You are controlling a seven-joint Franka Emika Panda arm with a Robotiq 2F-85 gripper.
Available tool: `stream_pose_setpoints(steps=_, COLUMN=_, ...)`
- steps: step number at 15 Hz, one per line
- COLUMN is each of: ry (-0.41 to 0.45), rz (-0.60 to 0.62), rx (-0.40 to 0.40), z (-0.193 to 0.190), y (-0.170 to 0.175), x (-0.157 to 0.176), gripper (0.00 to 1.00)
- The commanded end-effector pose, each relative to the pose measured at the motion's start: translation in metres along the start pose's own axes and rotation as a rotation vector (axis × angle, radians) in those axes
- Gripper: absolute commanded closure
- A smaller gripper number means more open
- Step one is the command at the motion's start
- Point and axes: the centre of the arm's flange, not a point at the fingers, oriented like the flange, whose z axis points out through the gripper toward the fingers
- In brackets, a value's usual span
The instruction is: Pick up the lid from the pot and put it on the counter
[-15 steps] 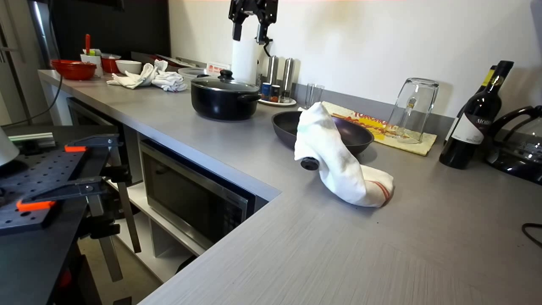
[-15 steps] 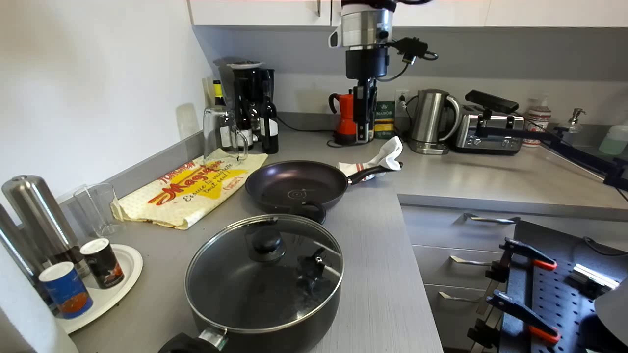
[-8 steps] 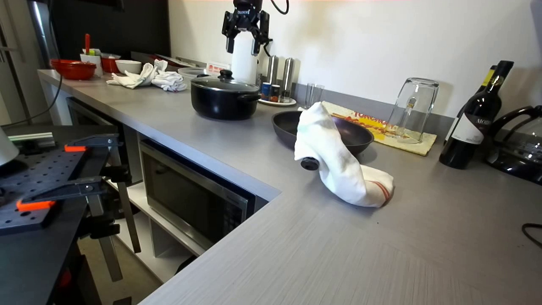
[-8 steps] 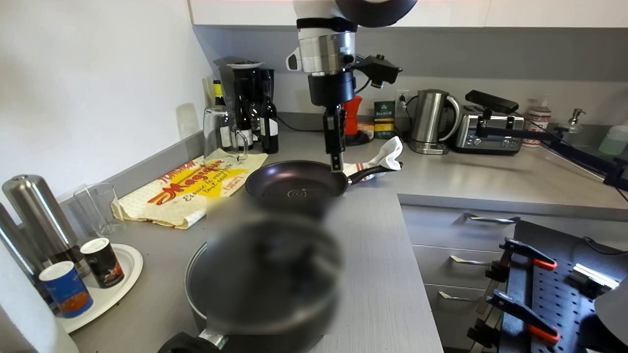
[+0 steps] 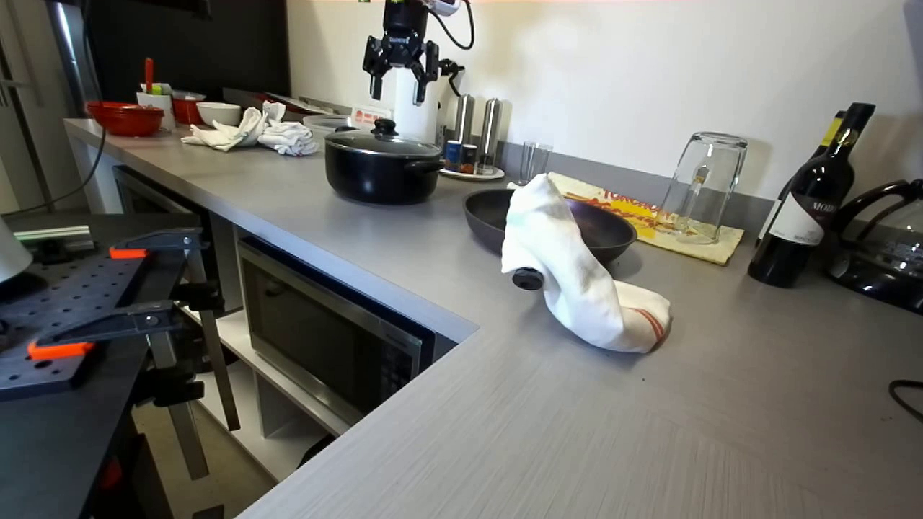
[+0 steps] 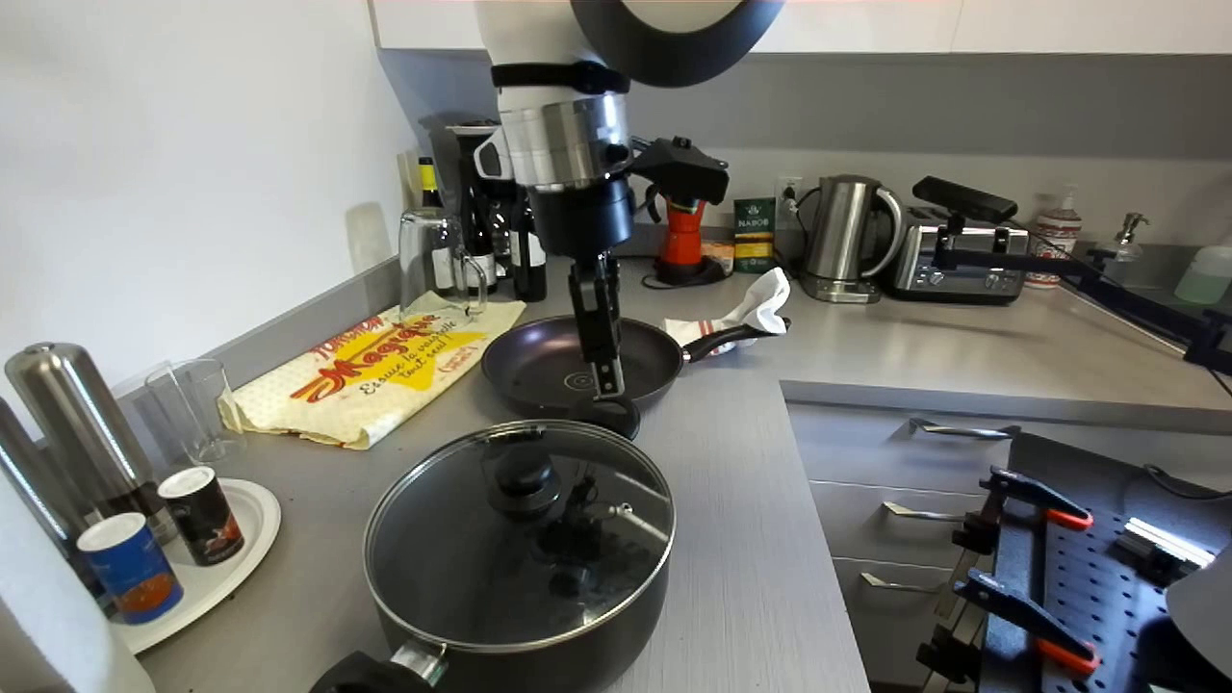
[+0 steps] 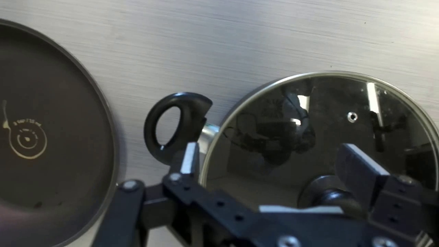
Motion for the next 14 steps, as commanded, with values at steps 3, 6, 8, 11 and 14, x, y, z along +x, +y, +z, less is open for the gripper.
stream_pose_setpoints(steps=3, ry=-0.027, rz=-0.089, rx=0.007, z=0.0, y=-0.035, x=0.04, gripper=0.0)
stream_pose_setpoints(steps=6, ry=-0.035, rz=-0.123, rx=0.022, z=0.004, y=-0.05, x=0.055, gripper=0.0)
stream_pose_setpoints(steps=8, ry=-0.041, rz=-0.138, rx=0.029, z=0.009, y=-0.057, x=0.065, gripper=0.0)
stream_pose_setpoints(steps=11, ry=-0.052, rz=-0.158, rx=0.041, z=0.018, y=-0.063, x=0.078, gripper=0.0)
stream_pose_setpoints(steps=14, ry=-0.068, rz=-0.172, rx=0.054, z=0.028, y=-0.064, x=0.088, gripper=0.0)
